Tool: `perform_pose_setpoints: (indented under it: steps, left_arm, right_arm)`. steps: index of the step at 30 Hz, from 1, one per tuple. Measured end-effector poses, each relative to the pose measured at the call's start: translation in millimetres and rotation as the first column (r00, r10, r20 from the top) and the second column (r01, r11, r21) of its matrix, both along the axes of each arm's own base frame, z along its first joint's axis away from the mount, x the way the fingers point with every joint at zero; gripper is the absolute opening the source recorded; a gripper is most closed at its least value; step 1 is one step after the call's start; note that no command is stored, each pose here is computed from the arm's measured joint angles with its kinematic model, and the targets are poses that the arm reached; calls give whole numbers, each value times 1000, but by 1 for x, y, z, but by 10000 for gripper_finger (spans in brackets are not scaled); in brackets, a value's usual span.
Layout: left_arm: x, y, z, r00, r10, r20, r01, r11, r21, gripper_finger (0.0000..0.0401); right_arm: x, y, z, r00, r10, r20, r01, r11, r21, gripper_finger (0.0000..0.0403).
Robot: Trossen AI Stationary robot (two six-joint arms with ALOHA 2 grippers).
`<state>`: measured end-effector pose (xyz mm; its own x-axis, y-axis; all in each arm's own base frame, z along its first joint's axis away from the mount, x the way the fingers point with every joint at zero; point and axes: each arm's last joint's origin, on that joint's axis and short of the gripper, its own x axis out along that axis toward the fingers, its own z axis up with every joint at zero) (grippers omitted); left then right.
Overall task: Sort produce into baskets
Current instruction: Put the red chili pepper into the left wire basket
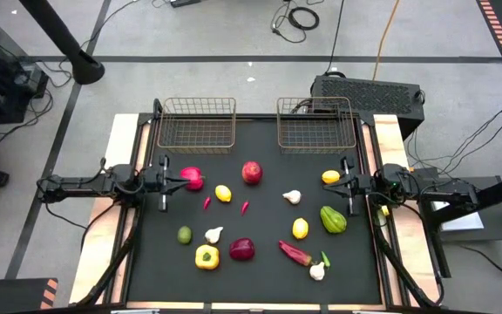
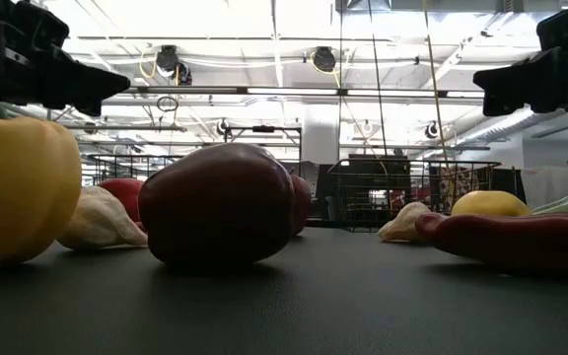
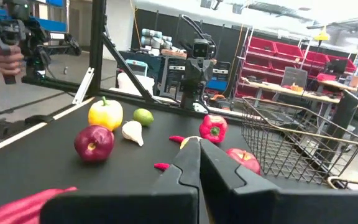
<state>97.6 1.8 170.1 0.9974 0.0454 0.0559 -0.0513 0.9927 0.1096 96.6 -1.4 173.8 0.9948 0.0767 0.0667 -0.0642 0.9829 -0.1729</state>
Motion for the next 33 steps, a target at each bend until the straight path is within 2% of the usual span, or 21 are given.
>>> perform_pose_setpoints:
  steps: [5,9,12,16,21,24,28,33]
  left_arm:
    - [-5,4,25,980,119,162,-107,991,-79,32]
    - [-19,4,73,952,127,278,-105,990,-90,15]
    - [-26,4,111,956,128,264,-120,992,-47,5]
    - [-36,4,178,965,131,228,-128,991,-30,6]
    - [-36,4,257,975,133,180,-131,991,-26,8]
    - [-30,4,294,979,133,154,-131,991,-24,9]
    - [-12,4,319,988,133,76,-132,991,-18,9]
    - [23,5,312,983,179,-45,-181,983,-33,9]
  right_arm:
    - [0,0,-1,1000,2,-16,-2,999,44,0]
    - [1,0,-3,999,1,-36,2,997,79,0]
    - [2,0,-4,999,-1,-54,8,992,128,0]
    - [3,-3,-7,993,-71,-92,88,976,197,0]
    - [5,-5,-9,980,-160,-121,185,954,234,0]
    - [6,-6,-10,977,-167,-132,195,952,235,0]
    - [6,-6,-11,975,-164,-148,200,941,272,0]
    - [7,-6,-12,974,-158,-161,204,921,332,0]
